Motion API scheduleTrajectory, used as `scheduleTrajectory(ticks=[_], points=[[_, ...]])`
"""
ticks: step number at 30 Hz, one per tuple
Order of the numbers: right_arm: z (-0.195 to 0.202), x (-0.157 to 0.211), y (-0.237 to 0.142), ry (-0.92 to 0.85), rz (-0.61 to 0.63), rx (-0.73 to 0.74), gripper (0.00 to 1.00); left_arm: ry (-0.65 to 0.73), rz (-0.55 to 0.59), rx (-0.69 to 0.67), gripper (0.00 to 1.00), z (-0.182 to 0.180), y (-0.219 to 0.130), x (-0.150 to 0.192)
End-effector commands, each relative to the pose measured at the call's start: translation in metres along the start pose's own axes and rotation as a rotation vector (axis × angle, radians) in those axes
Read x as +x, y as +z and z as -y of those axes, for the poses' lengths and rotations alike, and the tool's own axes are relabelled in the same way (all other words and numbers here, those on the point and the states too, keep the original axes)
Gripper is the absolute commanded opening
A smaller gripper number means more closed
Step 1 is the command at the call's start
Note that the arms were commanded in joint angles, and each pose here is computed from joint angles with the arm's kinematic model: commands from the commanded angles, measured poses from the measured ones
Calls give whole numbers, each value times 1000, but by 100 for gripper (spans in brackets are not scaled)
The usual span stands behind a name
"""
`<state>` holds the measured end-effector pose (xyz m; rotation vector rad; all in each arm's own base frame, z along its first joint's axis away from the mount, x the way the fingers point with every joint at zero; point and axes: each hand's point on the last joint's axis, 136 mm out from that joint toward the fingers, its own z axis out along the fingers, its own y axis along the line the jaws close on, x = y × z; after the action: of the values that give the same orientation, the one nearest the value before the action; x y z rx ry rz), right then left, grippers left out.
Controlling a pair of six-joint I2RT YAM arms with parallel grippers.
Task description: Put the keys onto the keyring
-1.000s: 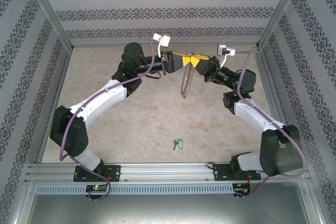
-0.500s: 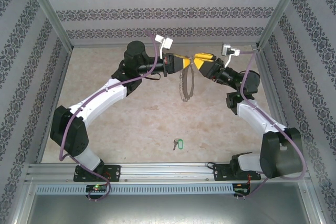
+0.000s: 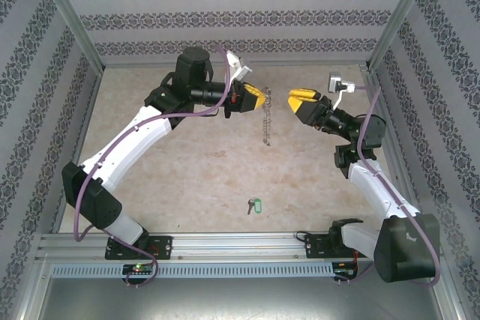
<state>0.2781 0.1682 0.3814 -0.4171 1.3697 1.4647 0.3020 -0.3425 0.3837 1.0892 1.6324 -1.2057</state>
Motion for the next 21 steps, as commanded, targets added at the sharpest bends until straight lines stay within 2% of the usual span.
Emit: scheduleTrajectory(ticks=[1, 7, 21], points=[[0, 12, -5, -8, -30, -4, 48, 167, 20, 2, 0, 24, -15, -9], [3, 26, -2, 21, -53, -14, 47, 235, 58, -64, 0, 20, -21, -10], [-7, 43, 19, 16, -124, -95, 39, 251, 42, -65, 0, 20, -20, -10]])
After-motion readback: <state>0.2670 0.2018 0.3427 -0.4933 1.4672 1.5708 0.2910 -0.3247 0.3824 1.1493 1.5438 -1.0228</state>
